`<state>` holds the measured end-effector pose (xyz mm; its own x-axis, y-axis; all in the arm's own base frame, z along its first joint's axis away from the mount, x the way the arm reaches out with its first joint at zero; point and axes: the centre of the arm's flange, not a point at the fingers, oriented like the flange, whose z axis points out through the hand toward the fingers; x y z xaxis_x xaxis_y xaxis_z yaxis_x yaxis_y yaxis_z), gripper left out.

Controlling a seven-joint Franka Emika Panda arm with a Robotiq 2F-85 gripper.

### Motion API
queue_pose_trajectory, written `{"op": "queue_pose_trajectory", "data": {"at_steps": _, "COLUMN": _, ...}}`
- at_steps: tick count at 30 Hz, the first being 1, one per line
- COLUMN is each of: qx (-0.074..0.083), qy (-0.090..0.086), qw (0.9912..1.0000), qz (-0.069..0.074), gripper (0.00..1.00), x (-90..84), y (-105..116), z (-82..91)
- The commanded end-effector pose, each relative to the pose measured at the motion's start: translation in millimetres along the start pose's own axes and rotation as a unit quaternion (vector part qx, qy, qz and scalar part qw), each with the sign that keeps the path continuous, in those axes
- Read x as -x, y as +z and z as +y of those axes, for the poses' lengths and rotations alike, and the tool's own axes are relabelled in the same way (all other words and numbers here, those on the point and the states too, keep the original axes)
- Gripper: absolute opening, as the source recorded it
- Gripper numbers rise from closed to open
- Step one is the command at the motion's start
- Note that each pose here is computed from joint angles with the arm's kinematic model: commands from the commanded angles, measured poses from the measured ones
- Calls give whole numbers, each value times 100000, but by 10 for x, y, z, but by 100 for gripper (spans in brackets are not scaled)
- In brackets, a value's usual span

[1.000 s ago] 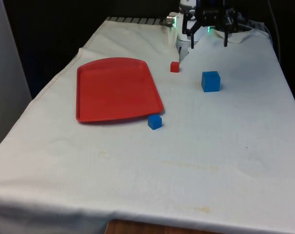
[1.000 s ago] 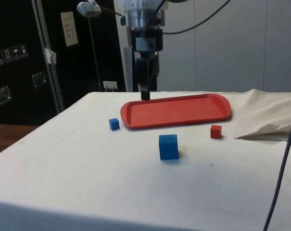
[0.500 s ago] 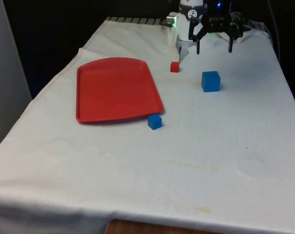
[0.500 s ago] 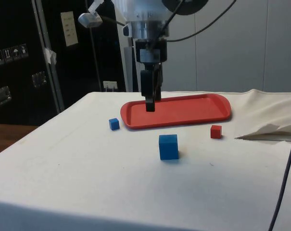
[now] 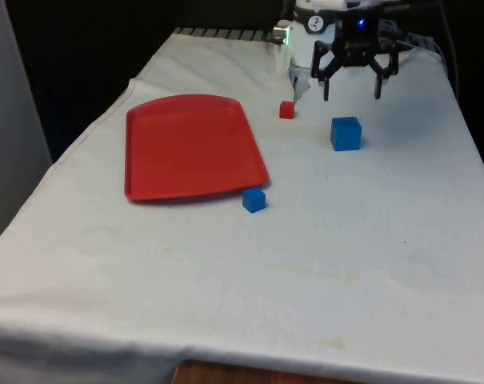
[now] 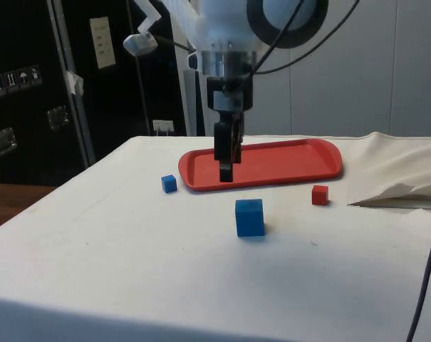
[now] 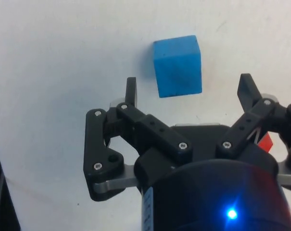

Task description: Pick up the largest block and place it onto the tray.

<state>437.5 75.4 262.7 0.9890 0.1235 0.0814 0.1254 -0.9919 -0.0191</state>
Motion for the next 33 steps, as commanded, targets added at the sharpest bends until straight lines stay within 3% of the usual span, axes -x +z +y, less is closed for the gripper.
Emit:
{"op": "queue_pose_trajectory", "data": {"at_steps": 1, "qx": -140, "qy": 88, "qw": 99995, "qz": 990, "gripper": 100, "x": 29, "y": 18, "z": -5}}
{"op": "queue_pose_trajectory", "data": {"at_steps": 4, "qx": 61, "qy": -242, "qw": 99987, "qz": 1573, "gripper": 100, "x": 92, "y": 79, "z": 6}}
{"op": "queue_pose_trajectory", "data": {"at_steps": 5, "qx": 100, "qy": -188, "qw": 99995, "qz": 1024, "gripper": 100, "x": 79, "y": 70, "z": 3}}
{"op": "queue_pose_trajectory", "data": {"at_steps": 6, "qx": 66, "qy": -340, "qw": 99985, "qz": 1723, "gripper": 100, "x": 105, "y": 87, "z": 7}}
{"op": "queue_pose_trajectory", "data": {"at_steps": 13, "qx": 225, "qy": -1275, "qw": 99983, "qz": 1291, "gripper": 100, "x": 192, "y": 158, "z": 17}}
{"op": "queue_pose_trajectory", "data": {"at_steps": 14, "qx": 80, "qy": -1539, "qw": 99971, "qz": 1832, "gripper": 100, "x": 224, "y": 173, "z": 6}}
{"op": "queue_pose_trajectory", "data": {"at_steps": 20, "qx": 334, "qy": -2640, "qw": 99945, "qz": 1981, "gripper": 100, "x": 300, "y": 275, "z": -14}}
{"op": "queue_pose_trajectory", "data": {"at_steps": 23, "qx": 1072, "qy": -2786, "qw": 99944, "qz": 1532, "gripper": 100, "x": 293, "y": 325, "z": 9}}
{"op": "queue_pose_trajectory", "data": {"at_steps": 24, "qx": 590, "qy": -2930, "qw": 99935, "qz": 2009, "gripper": 100, "x": 305, "y": 320, "z": -28}}
{"op": "queue_pose_trajectory", "data": {"at_steps": 29, "qx": 1101, "qy": -3603, "qw": 99904, "qz": 2248, "gripper": 100, "x": 313, "y": 408, "z": -88}}
{"op": "queue_pose_trajectory", "data": {"at_steps": 31, "qx": 1761, "qy": -3694, "qw": 99901, "qz": 1718, "gripper": 100, "x": 305, "y": 440, "z": -53}}
{"op": "queue_pose_trajectory", "data": {"at_steps": 33, "qx": 1315, "qy": -3748, "qw": 99898, "qz": 2166, "gripper": 100, "x": 323, "y": 456, "z": -101}}
